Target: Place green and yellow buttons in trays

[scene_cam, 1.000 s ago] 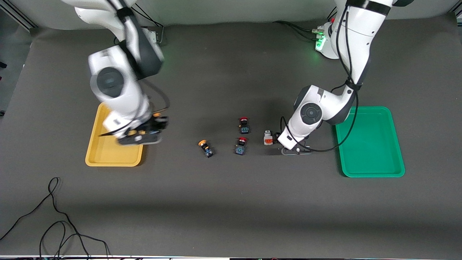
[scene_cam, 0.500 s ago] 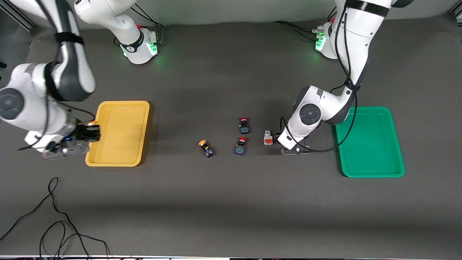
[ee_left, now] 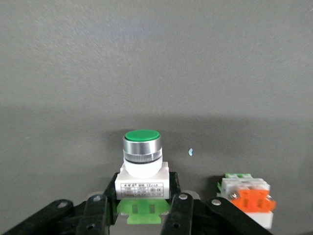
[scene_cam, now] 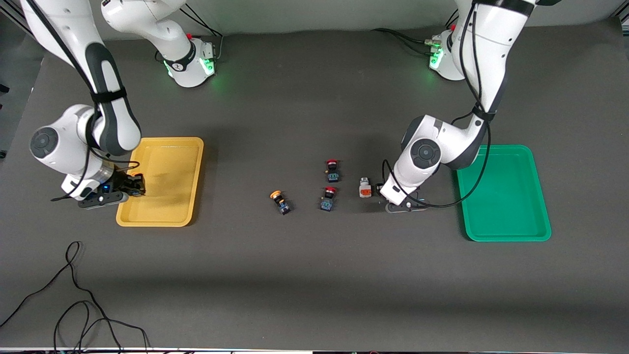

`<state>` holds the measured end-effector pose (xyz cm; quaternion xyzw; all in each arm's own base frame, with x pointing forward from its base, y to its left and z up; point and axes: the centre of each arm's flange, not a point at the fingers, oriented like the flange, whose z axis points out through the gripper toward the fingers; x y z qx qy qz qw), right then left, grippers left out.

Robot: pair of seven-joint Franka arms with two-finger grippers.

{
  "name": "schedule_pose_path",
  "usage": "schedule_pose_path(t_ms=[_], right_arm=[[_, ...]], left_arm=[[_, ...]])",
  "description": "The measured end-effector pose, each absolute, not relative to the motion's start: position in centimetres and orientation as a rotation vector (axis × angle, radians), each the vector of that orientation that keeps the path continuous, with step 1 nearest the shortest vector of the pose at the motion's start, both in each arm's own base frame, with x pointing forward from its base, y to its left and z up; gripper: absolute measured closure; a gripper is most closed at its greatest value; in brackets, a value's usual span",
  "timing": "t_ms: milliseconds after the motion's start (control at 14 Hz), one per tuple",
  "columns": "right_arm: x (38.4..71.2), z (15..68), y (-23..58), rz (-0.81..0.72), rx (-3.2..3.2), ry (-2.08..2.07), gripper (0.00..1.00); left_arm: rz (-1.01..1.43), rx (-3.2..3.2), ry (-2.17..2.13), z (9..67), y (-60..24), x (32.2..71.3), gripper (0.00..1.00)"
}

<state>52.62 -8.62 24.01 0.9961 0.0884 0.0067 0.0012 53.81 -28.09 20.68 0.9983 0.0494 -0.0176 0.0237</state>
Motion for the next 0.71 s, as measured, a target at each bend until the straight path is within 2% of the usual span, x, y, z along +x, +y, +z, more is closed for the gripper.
schedule_pose_path(t_ms=[214,357,429,571,714], right_arm=[[52.3,21.8,-9.0,0.017,3.151,0.279,0.6],[52.3,21.5,-9.1,0.012,3.152,0.272,0.56],[52.6,21.7,-9.0,0.02,3.152,0.274,0.5],[53.5,22.5,-8.6,0.041,3.157,0.288,0.31],[55.0,24.2,-8.0,0.035,3.188,0.313,0.11]], left_arm=[[-0.155,3.136,0.166,28.2,-27.3,54.8,0.59],[-0.224,3.163,0.136,35.0,-24.6,55.6,0.59],[-0.259,3.169,0.094,38.0,-22.3,56.1,0.59],[-0.308,3.165,-0.007,41.5,-16.3,57.7,0.59],[-0.33,3.157,-0.135,42.0,-8.7,59.3,0.59]])
